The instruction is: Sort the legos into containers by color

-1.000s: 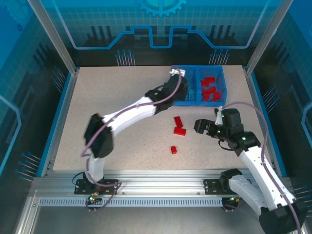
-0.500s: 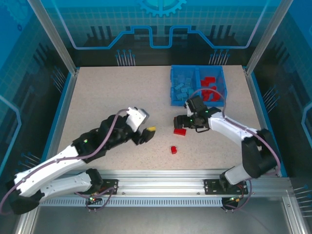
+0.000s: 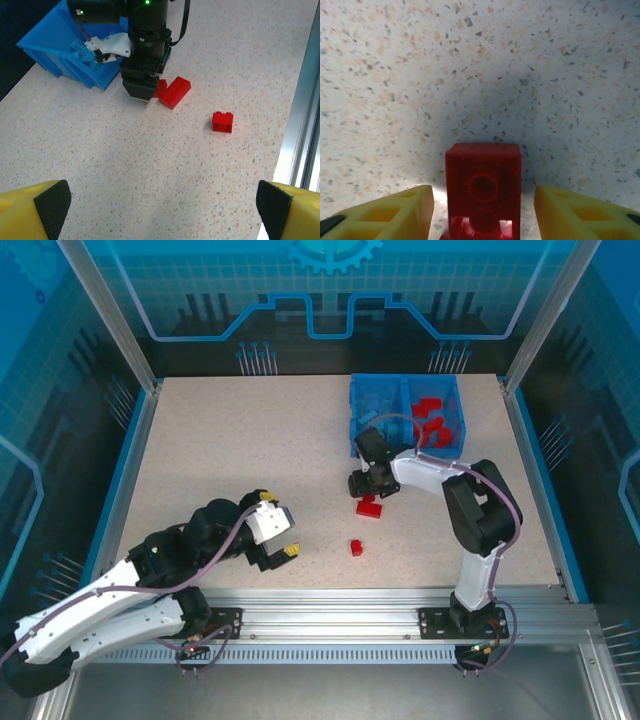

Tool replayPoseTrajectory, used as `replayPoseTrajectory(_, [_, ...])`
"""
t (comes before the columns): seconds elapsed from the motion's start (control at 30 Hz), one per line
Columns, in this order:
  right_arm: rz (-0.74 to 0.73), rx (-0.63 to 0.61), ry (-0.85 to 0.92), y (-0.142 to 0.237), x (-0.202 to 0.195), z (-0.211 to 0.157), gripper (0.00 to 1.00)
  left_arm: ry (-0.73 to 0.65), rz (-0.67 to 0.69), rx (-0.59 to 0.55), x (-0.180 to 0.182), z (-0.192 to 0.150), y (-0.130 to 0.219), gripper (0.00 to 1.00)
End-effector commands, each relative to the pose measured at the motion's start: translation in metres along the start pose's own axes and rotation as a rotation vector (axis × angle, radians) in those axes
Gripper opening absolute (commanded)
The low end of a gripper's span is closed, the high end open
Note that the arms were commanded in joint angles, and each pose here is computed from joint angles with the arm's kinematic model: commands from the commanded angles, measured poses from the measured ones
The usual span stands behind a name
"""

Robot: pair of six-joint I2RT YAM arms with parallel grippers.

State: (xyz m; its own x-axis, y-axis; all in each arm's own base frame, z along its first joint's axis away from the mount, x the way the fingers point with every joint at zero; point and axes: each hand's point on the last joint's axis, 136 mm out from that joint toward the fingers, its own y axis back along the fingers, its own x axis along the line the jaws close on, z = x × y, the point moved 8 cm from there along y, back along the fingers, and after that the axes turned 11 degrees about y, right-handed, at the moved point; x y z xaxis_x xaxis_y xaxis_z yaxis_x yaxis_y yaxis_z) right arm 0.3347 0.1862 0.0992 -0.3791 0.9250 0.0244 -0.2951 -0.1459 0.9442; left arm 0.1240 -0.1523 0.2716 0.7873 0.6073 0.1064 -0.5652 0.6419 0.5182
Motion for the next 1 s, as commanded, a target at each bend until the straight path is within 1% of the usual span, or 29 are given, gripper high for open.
replayPoseTrajectory(0.0, [-0.067,0.053,0.038,-0.005,0.003,-0.003,0.50,-0.040,0.013,-0.029,0.001,0.004,0.001,0.99])
replayPoseTrajectory(0.1, [-0.098,0.081,0.036,-0.010,0.001,-0.007,0.43,-0.048,0.006,-0.029,0.001,0.004,0.002,0.99])
replayPoseTrajectory(0.2, [-0.099,0.059,0.030,-0.006,0.000,-0.008,0.33,-0.070,-0.004,-0.022,0.000,0.005,0.003,0.99])
replayPoseTrajectory(0.37, [-0.048,-0.006,0.015,0.015,0.004,-0.004,0.28,-0.101,-0.051,-0.053,-0.003,0.019,0.009,0.99])
replayPoseTrajectory(0.47, [-0.021,-0.065,-0.004,0.041,0.006,-0.002,0.26,-0.129,-0.075,-0.074,-0.005,0.028,0.010,0.99])
replayPoseTrajectory(0.67, [-0.077,-0.267,-0.044,0.122,-0.009,-0.004,0.25,-0.206,-0.051,-0.083,-0.003,0.037,0.000,0.99])
replayPoseTrajectory(0.77, [-0.116,-0.377,-0.116,0.163,-0.032,-0.007,0.25,-0.207,-0.026,-0.082,-0.001,0.034,-0.006,0.99])
replayPoseTrajectory(0.83, [-0.133,-0.444,-0.182,0.185,-0.056,-0.008,0.25,-0.204,-0.028,-0.071,-0.002,0.026,-0.010,0.99])
replayPoseTrajectory(0.9, [-0.142,-0.481,-0.269,0.199,-0.086,-0.008,0.25,-0.197,-0.030,-0.052,-0.002,0.020,-0.013,0.99])
replayPoseTrajectory(0.97, [-0.155,-0.495,-0.343,0.206,-0.115,-0.006,0.25,-0.183,-0.022,-0.036,-0.002,0.016,-0.014,0.99])
